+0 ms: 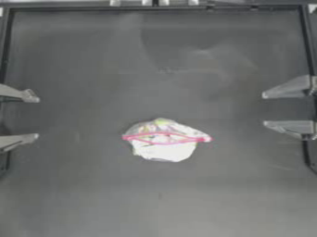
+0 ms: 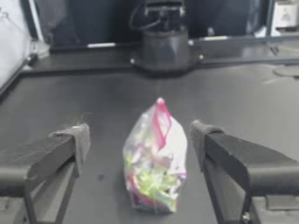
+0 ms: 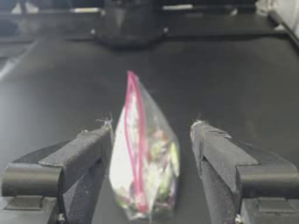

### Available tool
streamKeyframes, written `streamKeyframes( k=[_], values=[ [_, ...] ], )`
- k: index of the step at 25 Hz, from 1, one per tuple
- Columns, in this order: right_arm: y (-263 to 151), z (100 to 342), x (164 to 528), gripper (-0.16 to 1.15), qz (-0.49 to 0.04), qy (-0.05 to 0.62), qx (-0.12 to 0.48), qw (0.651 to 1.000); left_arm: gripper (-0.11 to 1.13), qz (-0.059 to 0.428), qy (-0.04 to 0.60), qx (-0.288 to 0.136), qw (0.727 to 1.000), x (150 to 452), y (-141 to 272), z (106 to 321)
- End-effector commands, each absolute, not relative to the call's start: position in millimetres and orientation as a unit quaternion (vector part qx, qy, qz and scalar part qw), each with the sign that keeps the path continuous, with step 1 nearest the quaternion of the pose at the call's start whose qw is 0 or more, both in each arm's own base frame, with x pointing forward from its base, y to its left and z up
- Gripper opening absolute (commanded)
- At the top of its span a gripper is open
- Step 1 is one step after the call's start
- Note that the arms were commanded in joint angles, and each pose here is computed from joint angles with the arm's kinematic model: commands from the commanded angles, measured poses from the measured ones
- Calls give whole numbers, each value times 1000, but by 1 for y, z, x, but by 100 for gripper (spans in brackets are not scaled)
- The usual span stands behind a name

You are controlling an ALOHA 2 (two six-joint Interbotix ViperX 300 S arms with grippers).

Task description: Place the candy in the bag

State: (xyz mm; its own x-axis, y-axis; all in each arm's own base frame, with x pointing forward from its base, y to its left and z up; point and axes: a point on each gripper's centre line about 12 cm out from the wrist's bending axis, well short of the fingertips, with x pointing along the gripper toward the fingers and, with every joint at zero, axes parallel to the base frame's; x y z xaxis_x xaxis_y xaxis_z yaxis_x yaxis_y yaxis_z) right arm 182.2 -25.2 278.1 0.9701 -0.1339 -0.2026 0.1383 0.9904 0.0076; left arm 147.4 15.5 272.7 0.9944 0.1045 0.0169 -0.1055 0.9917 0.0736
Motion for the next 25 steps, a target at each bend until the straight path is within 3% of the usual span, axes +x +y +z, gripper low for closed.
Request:
streamKeyframes(
  k=[1, 25],
  values=[
    [-25, 284, 181, 89, -69, 87, 10, 994, 99, 53, -10, 37, 998, 148, 16, 276],
    [-22, 287, 160, 89, -69, 47, 9, 996, 99, 61, -19, 33, 997, 147, 18, 281]
  ],
)
